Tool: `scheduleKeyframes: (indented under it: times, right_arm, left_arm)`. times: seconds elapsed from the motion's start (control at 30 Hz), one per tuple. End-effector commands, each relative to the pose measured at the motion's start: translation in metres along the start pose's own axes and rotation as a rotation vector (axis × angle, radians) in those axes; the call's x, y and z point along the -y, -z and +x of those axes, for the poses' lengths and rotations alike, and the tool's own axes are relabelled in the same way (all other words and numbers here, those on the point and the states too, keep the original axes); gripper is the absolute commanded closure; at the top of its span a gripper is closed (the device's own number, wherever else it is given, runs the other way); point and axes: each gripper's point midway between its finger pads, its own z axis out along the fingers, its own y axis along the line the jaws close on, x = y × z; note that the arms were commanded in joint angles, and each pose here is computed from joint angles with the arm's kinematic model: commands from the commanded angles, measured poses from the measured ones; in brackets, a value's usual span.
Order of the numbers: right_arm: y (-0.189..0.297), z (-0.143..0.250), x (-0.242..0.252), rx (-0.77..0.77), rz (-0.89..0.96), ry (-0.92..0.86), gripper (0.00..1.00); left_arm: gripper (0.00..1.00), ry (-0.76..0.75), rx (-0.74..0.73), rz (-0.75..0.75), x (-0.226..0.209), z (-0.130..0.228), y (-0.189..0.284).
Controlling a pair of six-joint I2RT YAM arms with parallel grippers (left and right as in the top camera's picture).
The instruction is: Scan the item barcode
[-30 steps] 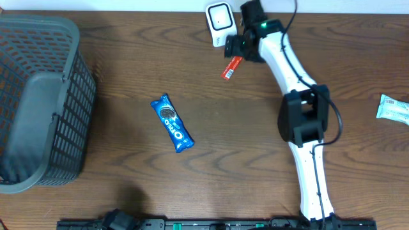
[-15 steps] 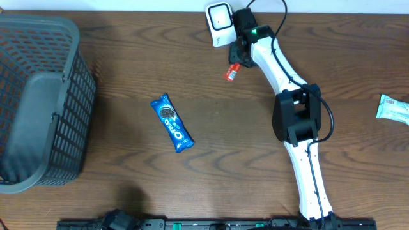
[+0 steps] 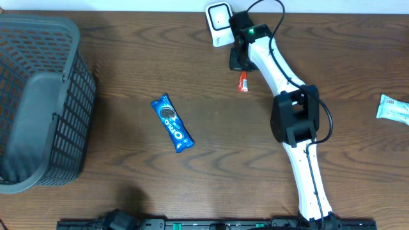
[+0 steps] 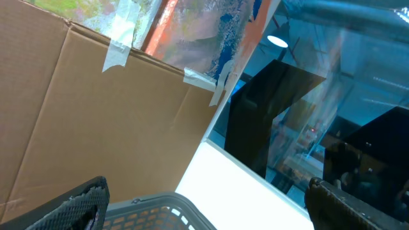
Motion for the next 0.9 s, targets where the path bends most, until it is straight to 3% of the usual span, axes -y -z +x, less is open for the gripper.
scheduleKeyframes:
  times: [0.0,0.2,0.3,0.53,0.6,0.7,0.87]
  right_arm:
    - [-0.002,0.028,-0.015,-0.097,-0.041,0.014,0.99]
    - [0.074,0.017,-0.045,-0.020,-0.212,0.106,0.99]
    - [0.121,0.017,-0.075,0.027,-0.382,0.216,0.99]
    - [0.234,0.047,-0.138,0.172,-0.929,0.715,0.99]
    - [0.226,0.039,-0.136,0.230,-0.864,0.775,0.99]
    - [0.207,0.011,-0.124,0.293,-0.675,0.690,0.99]
    - [0.251,-0.015,-0.158,0.535,-0.907,0.821,0.99]
  left_arm:
    - [0.02,0.020,0.008,-0.006,-0.004,-0.003,0.002]
    - [0.02,0.020,0.008,-0.006,-0.004,-0.003,0.002]
    - [0.02,0.021,0.008,-0.006,-0.004,-0.003,0.002]
    - [0.02,0.021,0.008,-0.006,-0.004,-0.003,0.002]
    - [0.02,0.020,0.008,-0.006,-0.004,-0.003,0.002]
    - [0.02,0.020,0.008,-0.006,-0.004,-0.003,0.002]
    - [0.02,0.020,0.008,-0.006,-0.004,-0.003,0.002]
